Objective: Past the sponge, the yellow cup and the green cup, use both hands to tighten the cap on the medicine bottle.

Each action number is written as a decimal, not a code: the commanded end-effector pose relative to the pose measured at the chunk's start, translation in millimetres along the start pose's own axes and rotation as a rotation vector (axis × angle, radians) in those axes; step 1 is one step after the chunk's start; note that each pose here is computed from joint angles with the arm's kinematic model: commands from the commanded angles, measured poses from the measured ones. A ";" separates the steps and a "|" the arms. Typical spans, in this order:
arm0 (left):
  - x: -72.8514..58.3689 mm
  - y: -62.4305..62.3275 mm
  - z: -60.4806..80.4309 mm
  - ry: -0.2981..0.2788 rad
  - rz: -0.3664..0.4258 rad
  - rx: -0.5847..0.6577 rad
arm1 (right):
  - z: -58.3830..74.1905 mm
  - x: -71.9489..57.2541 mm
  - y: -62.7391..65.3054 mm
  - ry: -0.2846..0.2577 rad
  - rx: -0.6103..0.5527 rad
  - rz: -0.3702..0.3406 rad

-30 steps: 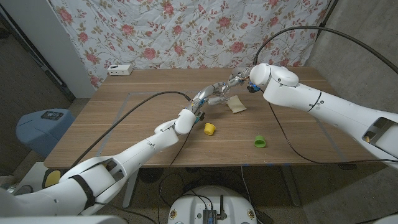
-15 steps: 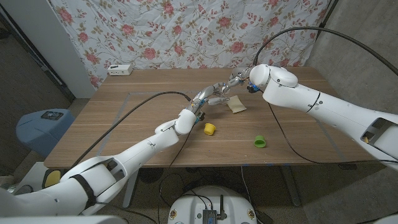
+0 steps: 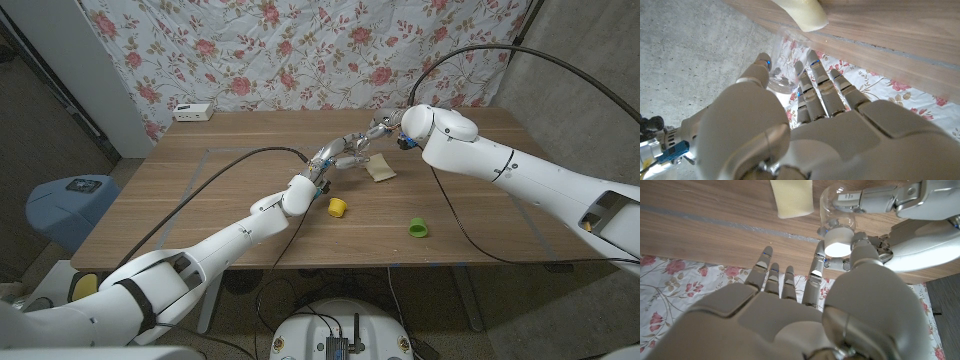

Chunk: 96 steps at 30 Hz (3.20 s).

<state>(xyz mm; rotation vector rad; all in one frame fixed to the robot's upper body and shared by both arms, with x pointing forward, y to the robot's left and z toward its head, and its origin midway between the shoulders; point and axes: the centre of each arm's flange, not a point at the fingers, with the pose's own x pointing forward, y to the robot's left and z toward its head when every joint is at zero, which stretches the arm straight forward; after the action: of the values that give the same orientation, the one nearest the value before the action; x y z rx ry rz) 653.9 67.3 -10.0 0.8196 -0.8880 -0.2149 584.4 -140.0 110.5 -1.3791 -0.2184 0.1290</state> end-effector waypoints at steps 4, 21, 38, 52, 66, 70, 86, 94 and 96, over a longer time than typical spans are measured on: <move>-0.9 -1.5 2.4 -0.001 0.002 -0.001 | 0.9 -4.2 5.4 0.030 -0.025 -0.022; -2.3 0.3 4.2 -0.011 0.001 0.002 | 5.9 -8.5 7.9 0.080 -0.073 -0.070; -1.1 -0.9 0.4 -0.003 0.003 -0.005 | 7.2 -2.9 7.5 0.097 -0.074 -0.090; 1.4 -2.1 -0.2 0.004 0.012 -0.008 | 4.3 4.0 9.2 0.103 -0.051 -0.092; 6.3 -2.7 0.4 0.004 0.013 -0.008 | 1.9 4.3 9.7 0.115 -0.043 -0.120; 6.8 -3.1 0.4 0.002 0.012 -0.009 | 1.9 4.4 9.4 0.113 -0.039 -0.124; 8.7 -4.8 2.1 -0.006 0.007 -0.011 | -0.7 -1.8 7.8 0.109 -0.045 -0.114; 9.6 -4.6 3.7 -0.008 0.004 -0.008 | -4.0 -4.9 5.9 0.110 -0.041 -0.073; 9.7 -4.6 3.8 -0.008 0.003 -0.008 | -4.2 -5.7 5.8 0.107 -0.039 -0.070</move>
<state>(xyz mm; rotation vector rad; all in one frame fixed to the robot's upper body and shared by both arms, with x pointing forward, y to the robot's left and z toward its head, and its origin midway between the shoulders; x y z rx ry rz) 658.4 59.2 -7.0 0.8055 -0.8927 -0.2114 583.7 -140.9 102.9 -1.4070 -0.2007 -0.0424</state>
